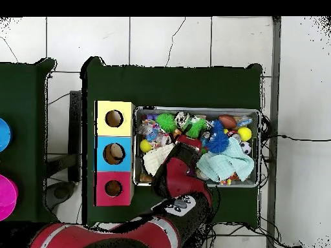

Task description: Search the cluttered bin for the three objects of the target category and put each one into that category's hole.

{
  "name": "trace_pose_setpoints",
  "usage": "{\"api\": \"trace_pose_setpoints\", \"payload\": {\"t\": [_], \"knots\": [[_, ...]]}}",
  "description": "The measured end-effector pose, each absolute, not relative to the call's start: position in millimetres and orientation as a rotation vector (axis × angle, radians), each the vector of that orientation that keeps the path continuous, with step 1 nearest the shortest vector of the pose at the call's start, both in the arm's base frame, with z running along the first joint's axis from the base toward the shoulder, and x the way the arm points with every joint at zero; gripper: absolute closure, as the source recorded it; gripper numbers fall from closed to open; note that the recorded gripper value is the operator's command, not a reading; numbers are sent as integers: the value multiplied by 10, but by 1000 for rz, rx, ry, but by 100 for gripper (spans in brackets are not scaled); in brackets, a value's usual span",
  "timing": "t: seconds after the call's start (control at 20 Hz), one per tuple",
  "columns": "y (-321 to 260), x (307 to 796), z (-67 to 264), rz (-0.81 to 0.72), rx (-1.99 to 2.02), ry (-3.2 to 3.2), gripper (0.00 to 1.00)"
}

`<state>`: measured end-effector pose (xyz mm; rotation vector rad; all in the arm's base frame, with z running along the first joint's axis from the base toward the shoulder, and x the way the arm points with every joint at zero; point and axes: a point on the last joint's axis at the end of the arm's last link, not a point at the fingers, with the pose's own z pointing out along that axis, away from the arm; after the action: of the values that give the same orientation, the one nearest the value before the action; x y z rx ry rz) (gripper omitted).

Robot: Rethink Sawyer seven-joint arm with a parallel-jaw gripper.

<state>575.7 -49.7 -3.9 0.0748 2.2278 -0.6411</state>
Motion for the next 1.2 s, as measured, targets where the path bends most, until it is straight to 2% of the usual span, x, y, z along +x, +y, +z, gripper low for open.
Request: {"api": "trace_pose_setpoints", "payload": {"t": [0.35, 0.8, 1.2], "knots": [[-627, 5854, 193, -673, 92, 2178, 0], [-889, 5622, 91, -656, 258, 2458, 0], [-684, 5638, 372, -704, 210, 2483, 0]]}}
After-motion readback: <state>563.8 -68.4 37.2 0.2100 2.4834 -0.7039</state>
